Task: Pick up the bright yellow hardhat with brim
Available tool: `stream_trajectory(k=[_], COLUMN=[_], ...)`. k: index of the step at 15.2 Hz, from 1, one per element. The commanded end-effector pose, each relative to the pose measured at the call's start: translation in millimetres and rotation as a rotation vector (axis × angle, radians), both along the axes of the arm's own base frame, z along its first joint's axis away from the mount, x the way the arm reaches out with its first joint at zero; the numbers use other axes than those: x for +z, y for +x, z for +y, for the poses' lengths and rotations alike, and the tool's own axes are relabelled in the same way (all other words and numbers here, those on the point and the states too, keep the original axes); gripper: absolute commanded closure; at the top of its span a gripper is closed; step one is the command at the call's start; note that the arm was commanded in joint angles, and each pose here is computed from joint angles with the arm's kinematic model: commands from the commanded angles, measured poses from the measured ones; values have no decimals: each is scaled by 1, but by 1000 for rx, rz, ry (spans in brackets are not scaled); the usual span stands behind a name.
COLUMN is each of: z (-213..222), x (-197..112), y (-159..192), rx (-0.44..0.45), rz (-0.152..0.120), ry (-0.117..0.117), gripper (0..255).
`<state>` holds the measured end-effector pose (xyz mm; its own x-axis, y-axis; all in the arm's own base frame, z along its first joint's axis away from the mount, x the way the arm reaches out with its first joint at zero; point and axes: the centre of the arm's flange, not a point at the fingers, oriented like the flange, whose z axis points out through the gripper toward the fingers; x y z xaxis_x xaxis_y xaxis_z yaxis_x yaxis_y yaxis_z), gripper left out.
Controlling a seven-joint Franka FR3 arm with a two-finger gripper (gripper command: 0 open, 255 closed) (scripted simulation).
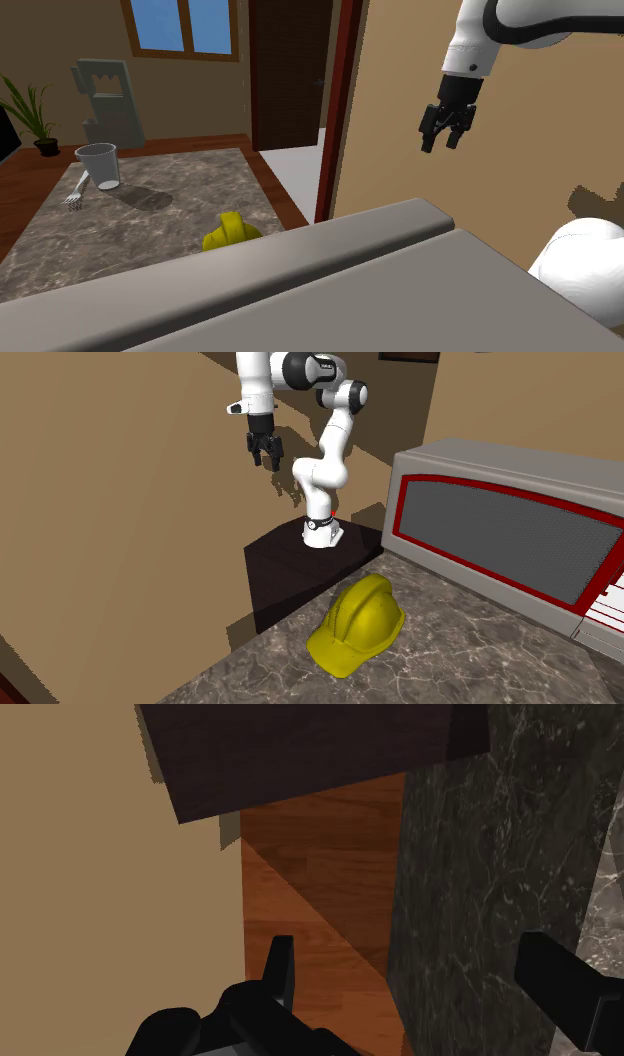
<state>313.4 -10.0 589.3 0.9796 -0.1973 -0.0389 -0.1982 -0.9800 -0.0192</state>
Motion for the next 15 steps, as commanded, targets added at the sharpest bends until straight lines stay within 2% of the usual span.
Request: stream_trajectory(k=[1,15], z=[0,160], x=[0,-41], y=[0,91], rx=[0,12], rz=[0,9], ry=[0,-22], gripper=[0,0])
